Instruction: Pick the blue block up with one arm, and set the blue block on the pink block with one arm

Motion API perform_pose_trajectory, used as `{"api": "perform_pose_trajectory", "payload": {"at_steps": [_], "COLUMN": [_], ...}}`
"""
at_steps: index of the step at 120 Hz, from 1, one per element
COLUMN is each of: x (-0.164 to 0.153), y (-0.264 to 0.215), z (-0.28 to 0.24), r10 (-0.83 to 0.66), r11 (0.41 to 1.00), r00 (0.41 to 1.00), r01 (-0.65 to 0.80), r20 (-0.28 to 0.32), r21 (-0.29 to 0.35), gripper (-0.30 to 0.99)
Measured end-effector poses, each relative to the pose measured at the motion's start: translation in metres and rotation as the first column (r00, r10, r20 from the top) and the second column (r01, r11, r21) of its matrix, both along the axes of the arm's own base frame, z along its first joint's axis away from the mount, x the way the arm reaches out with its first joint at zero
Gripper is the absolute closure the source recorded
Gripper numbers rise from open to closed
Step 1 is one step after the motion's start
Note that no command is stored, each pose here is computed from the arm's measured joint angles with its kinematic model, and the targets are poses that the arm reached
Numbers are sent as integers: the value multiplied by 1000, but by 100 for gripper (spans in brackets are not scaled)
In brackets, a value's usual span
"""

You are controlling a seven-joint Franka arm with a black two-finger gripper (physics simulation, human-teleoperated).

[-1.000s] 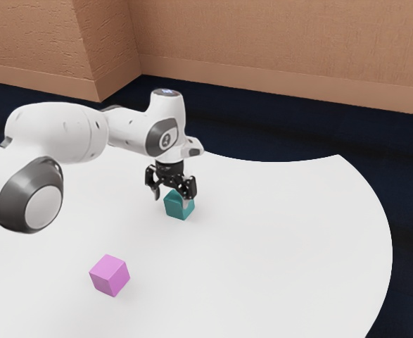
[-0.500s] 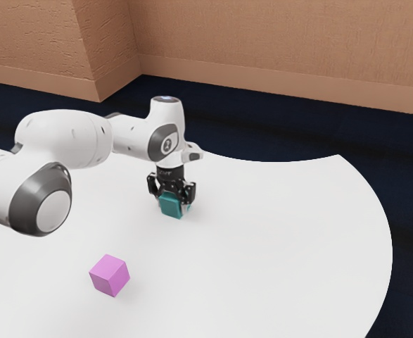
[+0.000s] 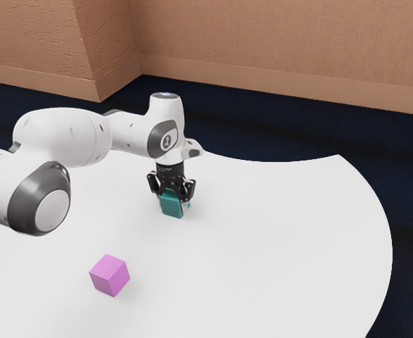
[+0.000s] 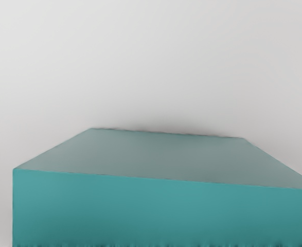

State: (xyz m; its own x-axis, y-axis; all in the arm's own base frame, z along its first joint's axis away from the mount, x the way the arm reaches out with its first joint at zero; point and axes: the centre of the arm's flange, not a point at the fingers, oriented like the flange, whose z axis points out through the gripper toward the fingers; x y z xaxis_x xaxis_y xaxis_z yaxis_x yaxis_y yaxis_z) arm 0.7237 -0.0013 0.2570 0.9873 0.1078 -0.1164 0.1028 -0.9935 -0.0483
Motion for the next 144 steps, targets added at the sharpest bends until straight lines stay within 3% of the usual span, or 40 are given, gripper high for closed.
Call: {"api": "perform_pose_trajectory", "payload": {"at_steps": [34, 94, 144], "x": [-15, -147, -221], "y": [0, -24, -10], "z": [33, 70, 80], "r10": [9, -65, -123], "r11": [1000, 998, 992], "r00": [1000, 993, 988], "r01": [-9, 63, 123], "r20": [-1, -96, -90], "r21": [-6, -31, -7], "gripper": [36, 39, 39]}}
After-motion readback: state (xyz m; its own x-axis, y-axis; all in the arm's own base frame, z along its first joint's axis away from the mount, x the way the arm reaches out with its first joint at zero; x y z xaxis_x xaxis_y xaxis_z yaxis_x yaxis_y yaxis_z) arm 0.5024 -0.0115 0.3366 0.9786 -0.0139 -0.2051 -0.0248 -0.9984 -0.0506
